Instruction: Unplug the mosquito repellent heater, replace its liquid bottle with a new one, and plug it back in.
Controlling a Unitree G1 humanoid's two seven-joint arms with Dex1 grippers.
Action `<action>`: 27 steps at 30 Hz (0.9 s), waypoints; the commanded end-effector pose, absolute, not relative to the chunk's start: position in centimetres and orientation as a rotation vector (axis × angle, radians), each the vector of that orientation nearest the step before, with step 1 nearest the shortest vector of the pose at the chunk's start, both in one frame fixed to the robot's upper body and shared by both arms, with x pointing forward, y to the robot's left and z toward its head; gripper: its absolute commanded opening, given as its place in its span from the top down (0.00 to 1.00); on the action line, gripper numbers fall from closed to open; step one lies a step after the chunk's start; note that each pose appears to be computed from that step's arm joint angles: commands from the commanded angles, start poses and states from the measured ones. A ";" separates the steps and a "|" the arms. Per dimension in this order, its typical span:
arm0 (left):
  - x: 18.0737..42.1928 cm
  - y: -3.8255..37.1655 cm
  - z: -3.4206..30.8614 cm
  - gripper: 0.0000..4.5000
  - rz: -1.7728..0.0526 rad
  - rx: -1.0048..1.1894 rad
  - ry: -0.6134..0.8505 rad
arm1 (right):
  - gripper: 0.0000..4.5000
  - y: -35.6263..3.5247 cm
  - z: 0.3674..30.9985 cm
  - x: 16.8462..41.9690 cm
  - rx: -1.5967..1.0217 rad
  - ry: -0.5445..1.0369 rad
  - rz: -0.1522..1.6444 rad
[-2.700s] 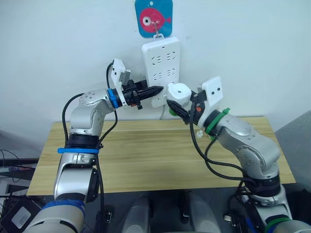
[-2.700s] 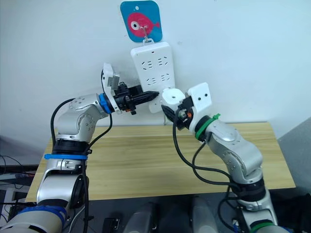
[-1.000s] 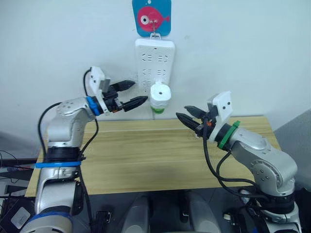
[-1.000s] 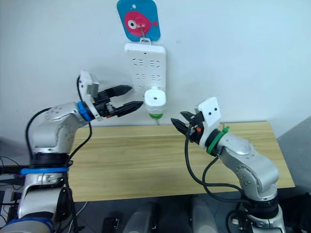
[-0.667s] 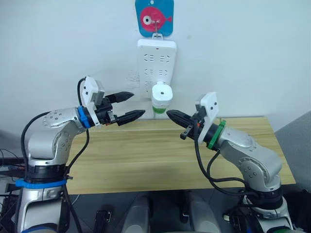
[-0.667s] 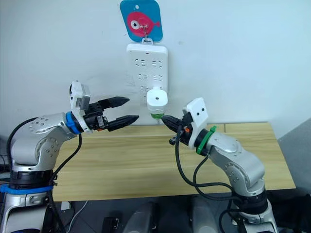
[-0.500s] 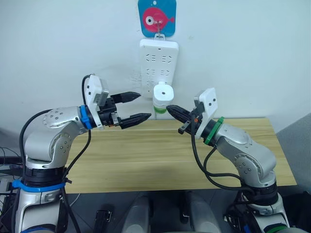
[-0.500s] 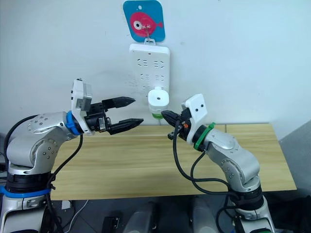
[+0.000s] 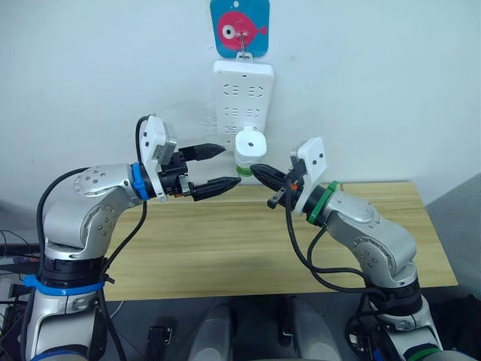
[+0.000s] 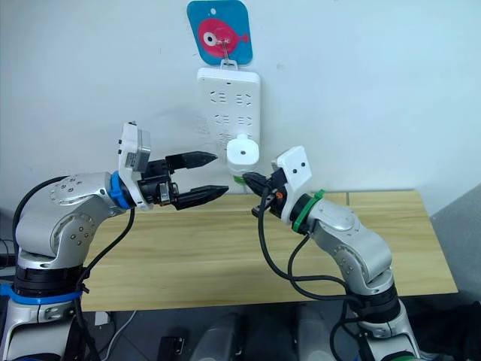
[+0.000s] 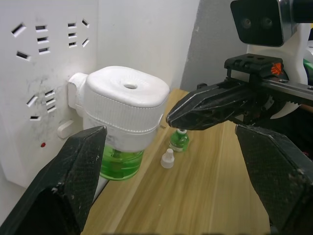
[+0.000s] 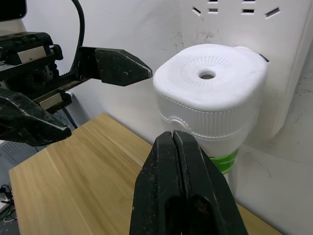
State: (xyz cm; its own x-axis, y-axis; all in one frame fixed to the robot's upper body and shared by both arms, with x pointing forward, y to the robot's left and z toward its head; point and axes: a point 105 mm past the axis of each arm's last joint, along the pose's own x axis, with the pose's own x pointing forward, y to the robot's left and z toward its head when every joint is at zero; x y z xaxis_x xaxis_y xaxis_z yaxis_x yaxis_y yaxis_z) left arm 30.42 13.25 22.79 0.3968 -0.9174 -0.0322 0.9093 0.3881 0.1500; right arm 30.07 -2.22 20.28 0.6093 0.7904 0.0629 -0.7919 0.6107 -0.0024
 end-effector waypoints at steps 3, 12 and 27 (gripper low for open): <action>30.2 13.4 23.5 0.00 -1.175 0.176 -0.082 | 1.00 -1.7 21.3 29.3 0.018 -0.103 0.953; 30.3 13.4 23.5 0.00 -1.175 0.179 -0.081 | 1.00 -1.8 21.5 30.2 0.007 -0.123 0.905; 30.6 13.5 23.4 0.00 -1.165 0.182 -0.082 | 1.00 -2.9 22.1 31.7 0.045 -0.145 0.796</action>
